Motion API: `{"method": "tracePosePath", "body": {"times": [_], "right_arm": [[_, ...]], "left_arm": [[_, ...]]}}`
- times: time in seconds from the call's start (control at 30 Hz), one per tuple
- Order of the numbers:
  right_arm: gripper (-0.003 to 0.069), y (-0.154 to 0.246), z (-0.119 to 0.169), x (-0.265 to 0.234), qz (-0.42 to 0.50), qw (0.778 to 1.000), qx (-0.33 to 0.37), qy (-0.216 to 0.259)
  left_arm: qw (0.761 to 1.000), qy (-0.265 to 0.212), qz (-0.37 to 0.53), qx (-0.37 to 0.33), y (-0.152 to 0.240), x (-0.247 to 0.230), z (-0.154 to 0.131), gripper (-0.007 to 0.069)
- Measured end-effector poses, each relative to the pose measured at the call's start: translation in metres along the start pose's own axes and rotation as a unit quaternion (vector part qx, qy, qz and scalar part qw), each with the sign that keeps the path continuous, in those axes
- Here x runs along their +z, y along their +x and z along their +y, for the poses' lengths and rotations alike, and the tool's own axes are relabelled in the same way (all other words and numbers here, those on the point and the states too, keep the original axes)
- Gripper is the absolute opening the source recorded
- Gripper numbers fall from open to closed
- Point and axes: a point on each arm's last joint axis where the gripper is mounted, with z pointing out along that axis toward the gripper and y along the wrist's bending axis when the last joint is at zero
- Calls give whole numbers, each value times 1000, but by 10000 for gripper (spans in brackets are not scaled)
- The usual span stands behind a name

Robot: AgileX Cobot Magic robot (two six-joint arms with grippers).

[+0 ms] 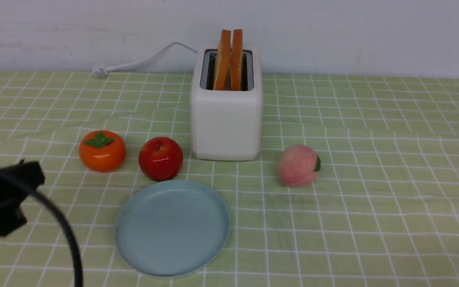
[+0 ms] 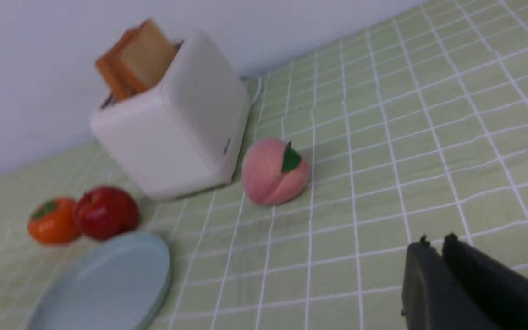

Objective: Take toasted bread from bread machine on green coffee tablecloth place on plate.
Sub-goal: 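Reach for a toast slice standing in the toaster with the left gripper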

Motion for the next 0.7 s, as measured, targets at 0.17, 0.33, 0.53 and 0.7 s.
{"method": "tracePosePath", "body": {"times": [0.17,0.33,0.53,0.7], "right_arm": [[-6,-32,18,0,42,995,-83,-25],[-1,-53,33,9,71,985,-137,-76],[-1,-67,47,29,85,971,-182,-127],[0,-75,54,36,50,968,-193,-150]], "left_arm": [[1000,25,0,19,-27,34,-5,-13],[994,77,-5,77,-37,74,-34,-13],[988,45,25,145,-29,127,-52,-13],[983,61,71,157,-14,176,-57,7]]}}
